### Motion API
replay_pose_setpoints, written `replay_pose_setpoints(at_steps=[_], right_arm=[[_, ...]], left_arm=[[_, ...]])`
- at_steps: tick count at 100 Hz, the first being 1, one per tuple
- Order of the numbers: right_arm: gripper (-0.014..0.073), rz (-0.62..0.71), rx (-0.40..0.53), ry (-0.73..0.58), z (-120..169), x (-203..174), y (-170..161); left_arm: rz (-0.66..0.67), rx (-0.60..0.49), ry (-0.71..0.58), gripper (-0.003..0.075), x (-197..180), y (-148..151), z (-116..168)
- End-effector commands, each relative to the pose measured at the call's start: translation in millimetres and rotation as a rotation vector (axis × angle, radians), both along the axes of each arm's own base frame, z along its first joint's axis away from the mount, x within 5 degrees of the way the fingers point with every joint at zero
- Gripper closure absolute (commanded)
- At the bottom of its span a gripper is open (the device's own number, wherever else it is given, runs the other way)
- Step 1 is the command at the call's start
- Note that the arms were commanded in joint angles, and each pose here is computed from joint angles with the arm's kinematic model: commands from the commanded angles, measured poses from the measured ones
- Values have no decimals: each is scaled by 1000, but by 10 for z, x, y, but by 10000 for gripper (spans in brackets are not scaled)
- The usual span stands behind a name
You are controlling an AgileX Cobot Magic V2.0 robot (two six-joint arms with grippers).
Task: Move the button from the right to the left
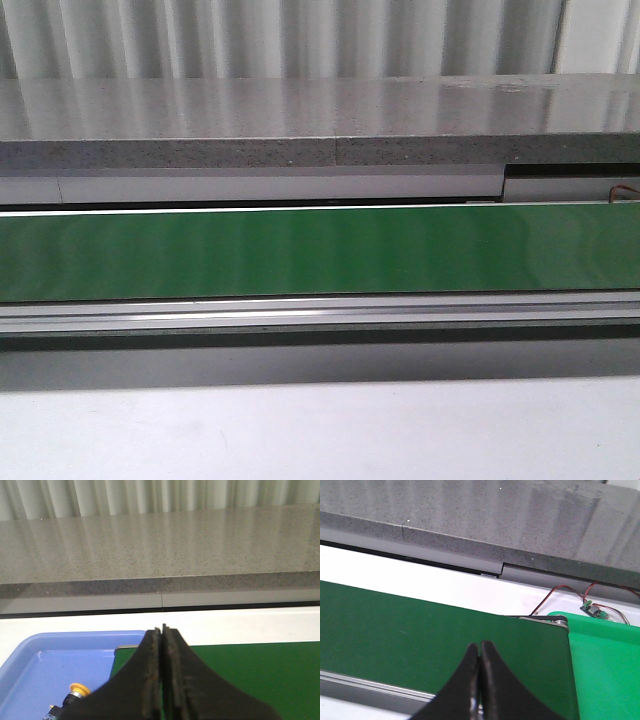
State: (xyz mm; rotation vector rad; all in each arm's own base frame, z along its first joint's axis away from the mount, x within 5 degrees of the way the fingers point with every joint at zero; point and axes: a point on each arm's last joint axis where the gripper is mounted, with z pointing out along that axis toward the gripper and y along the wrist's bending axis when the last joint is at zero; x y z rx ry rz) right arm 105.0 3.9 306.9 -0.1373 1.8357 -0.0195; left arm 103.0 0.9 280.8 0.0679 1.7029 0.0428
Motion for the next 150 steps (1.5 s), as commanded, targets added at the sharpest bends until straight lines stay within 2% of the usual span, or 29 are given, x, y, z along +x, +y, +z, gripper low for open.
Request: replay_pose_setpoints(at_steps=[1,12,31,63,80,119,150], right_arm=[[663,-25,-4,-91,154,8,-23],[663,-25,-4,-91,154,8,-23],[663,-25,-4,-91,154,8,-23],[663,-25,-4,-91,154,8,-23],[663,-25,-4,-91,154,8,-23],[663,-25,-4,-91,154,8,-23],[663,-25,-4,-91,154,8,-23]], left_arm=[[23,-25,-44,740,8,15,77],[38,-61,-45,740,10,24,35],[47,-31,-59,740,-33,28,-21],[92,-56,-124,740,-224,53,-170],[51,-54,-220,740,-311,20,-311],[29,-65,-263,740,-450,-1,-628],[27,-45,-285,740,-497,-2,-688]])
